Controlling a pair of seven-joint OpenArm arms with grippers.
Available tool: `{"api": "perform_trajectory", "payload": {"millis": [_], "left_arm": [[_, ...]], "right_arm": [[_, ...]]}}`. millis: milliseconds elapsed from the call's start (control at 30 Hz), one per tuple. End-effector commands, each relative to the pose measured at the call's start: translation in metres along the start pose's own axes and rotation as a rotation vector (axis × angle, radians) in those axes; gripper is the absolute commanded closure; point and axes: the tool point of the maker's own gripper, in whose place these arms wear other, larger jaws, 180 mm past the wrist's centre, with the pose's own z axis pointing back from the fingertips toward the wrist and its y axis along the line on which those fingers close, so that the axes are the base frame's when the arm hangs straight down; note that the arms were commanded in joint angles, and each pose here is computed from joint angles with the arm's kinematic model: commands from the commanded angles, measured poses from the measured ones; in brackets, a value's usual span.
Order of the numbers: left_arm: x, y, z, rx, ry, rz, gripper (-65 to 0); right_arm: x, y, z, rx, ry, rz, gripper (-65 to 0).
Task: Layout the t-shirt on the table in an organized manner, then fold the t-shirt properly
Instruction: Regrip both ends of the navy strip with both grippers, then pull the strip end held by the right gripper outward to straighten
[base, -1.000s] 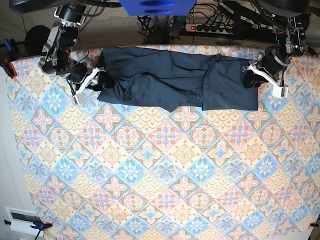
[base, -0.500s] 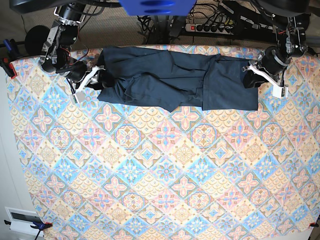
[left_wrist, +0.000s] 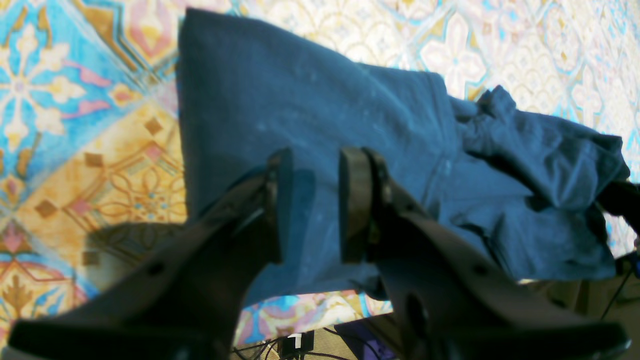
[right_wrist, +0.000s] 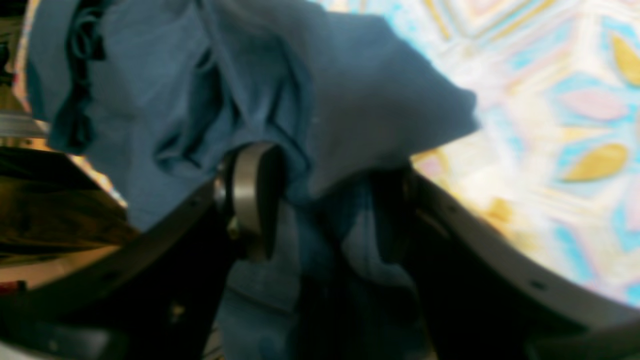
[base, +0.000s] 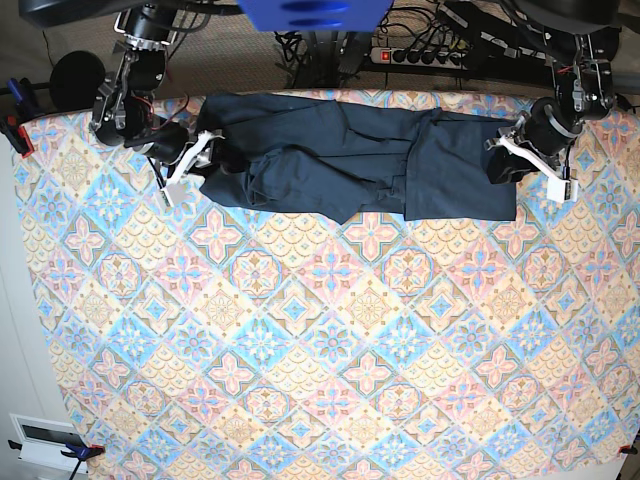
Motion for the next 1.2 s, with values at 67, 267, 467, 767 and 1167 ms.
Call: {"api": "perform_trajectory", "payload": {"millis": [67, 267, 467, 767, 1167], "left_arm": [[0.009, -0.001, 0.004, -0.006, -0.026, -0.019, -16.1], [0.011, -0.001, 0.003, -0.008, -0.031, -0.019, -16.0], [0.018, -0.003, 0.002, -0.011, -0.048, -0.022, -16.0], [0.020, -0.003, 0.002, -0.013, -0.056, -0.020, -16.0], [0.022, -0.003, 0.002, -0.014, -0.060, -0.021, -16.0]], "right_arm": [[-0.006, 0.001, 0.000, 0.001, 0.033, 0.009, -28.5], [-0.011, 0.001, 0.000, 0.000, 0.072, 0.012, -15.8], [-0.016, -0.004, -0.002, 0.003, 0.077, -0.022, -1.6], [0.058, -0.031, 0.013, -0.063, -0.086, 0.012, 0.0], [0.093, -0.101, 0.042, -0.149, -0.168, -0.060, 0.0]]}}
